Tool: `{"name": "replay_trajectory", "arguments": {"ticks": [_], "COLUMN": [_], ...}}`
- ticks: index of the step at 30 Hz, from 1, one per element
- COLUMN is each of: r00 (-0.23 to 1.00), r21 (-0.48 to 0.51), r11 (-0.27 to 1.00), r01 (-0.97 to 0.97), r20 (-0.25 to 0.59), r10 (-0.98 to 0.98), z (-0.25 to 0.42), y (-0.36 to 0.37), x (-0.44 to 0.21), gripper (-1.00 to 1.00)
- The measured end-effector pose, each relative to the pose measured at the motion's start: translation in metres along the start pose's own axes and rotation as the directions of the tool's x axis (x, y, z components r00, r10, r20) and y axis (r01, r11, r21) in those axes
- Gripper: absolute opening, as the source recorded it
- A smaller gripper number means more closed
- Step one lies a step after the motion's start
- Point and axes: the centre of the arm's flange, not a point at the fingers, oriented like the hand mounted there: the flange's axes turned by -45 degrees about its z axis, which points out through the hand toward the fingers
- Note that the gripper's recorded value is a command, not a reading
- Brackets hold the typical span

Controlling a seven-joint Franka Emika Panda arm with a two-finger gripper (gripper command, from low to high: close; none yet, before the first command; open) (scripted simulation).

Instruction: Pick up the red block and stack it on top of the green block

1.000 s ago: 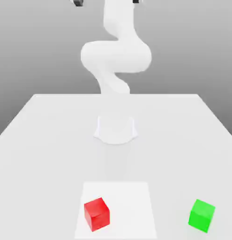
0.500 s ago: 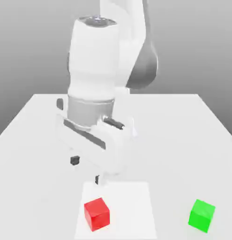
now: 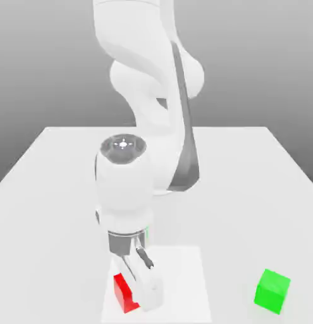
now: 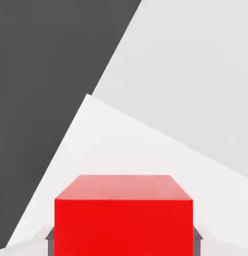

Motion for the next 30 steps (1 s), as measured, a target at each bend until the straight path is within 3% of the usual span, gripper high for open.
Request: {"name": "replay_trajectory", "arguments": {"ticks": [6,14,18,19,25,30], "r00": [1.0,0.931,0.891,0.889,0.888,0.888], "r21": [-0.001,0.001,0.001,0.001,0.0,0.0], "r11": [1.0,0.931,0.891,0.889,0.888,0.888], "r01": [0.031,0.366,0.453,0.457,0.459,0.46], "r20": [0.001,0.002,0.001,0.001,0.002,0.001], "r10": [-0.031,-0.366,-0.453,-0.457,-0.459,-0.46], "z": [-0.059,-0.085,-0.045,-0.036,-0.032,-0.083], "y": [-0.011,-0.103,-0.12,-0.12,-0.12,-0.121], "x": [-0.013,-0.187,-0.241,-0.244,-0.245,-0.246], "gripper": [-1.0,-1.0,-1.0,1.0,1.0,1.0]}}
